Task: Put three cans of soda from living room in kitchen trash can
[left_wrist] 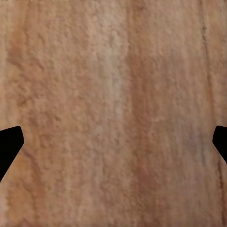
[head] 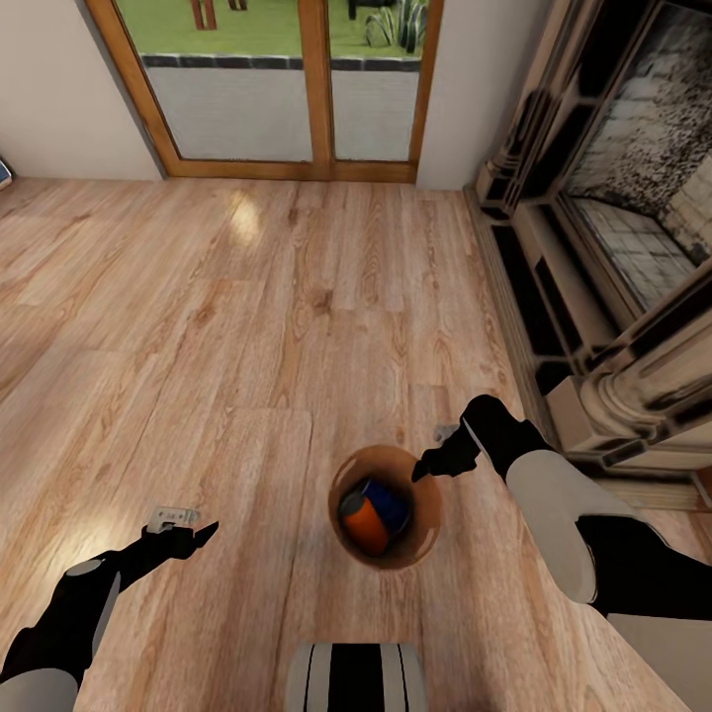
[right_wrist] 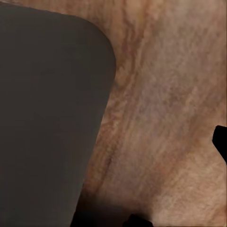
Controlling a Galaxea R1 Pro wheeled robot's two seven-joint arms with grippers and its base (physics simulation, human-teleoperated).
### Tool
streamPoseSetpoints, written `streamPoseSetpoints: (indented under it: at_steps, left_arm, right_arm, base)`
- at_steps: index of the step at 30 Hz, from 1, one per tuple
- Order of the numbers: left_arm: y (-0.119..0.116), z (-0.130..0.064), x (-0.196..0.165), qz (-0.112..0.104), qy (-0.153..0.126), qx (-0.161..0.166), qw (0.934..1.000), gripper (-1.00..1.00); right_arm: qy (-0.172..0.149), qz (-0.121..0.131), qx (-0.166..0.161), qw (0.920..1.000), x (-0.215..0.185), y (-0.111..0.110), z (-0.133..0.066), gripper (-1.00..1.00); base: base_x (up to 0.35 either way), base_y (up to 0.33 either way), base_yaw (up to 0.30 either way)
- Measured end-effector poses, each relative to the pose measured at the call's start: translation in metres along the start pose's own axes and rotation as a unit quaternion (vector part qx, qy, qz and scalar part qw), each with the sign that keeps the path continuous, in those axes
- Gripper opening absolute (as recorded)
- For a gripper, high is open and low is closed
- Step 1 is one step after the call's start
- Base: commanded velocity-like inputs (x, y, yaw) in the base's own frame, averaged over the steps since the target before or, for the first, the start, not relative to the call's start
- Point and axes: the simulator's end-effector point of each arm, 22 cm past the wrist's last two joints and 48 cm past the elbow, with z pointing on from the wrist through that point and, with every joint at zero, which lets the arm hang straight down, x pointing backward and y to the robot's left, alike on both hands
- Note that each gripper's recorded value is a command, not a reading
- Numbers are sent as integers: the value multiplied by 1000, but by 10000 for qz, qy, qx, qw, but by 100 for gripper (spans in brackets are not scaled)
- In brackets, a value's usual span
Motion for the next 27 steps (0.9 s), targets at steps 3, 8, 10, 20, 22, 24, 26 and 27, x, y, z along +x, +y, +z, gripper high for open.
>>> streamPoseSetpoints:
  at_steps: [3, 8, 10, 20, 22, 24, 26, 27]
  left_arm:
    - [0, 0, 0, 0, 0, 0, 10000, 100]
    - [0, 0, 0, 2, 1, -1, 10000, 100]
    - [0, 0, 0, 4, 2, -1, 10000, 100]
    - [0, 0, 0, 6, 4, -7, 10000, 100]
    - [0, 0, 0, 9, 6, -9, 10000, 100]
    - [0, 0, 1, 16, 11, -10, 10000, 100]
    - [0, -2, -3, 45, -10, -21, 10000, 100]
    - [0, -3, -5, 56, -22, -26, 10000, 100]
  right_arm:
    - [-6, 10, -18, 10000, 0, 1, 0, 100]
    - [-2, 10, -20, 10000, 0, 1, 0, 100]
    - [0, 9, -16, 10000, 0, 1, 1, 100]
    - [4, 2, -5, 10000, 1, 0, 1, 100]
    - [4, 3, -5, 10000, 1, 0, 1, 100]
    - [4, 3, -6, 10000, 1, 0, 1, 100]
    - [-30, -12, 10, 10000, -1, 1, -4, 100]
    - [-47, -20, 23, 10000, -1, 1, -7, 100]
  base:
    - [0, 0, 0]
    - [0, 0, 0]
    - [0, 0, 0]
    - [0, 0, 0]
    - [0, 0, 0]
    - [0, 0, 0]
    - [0, 0, 0]
    - [0, 0, 0]
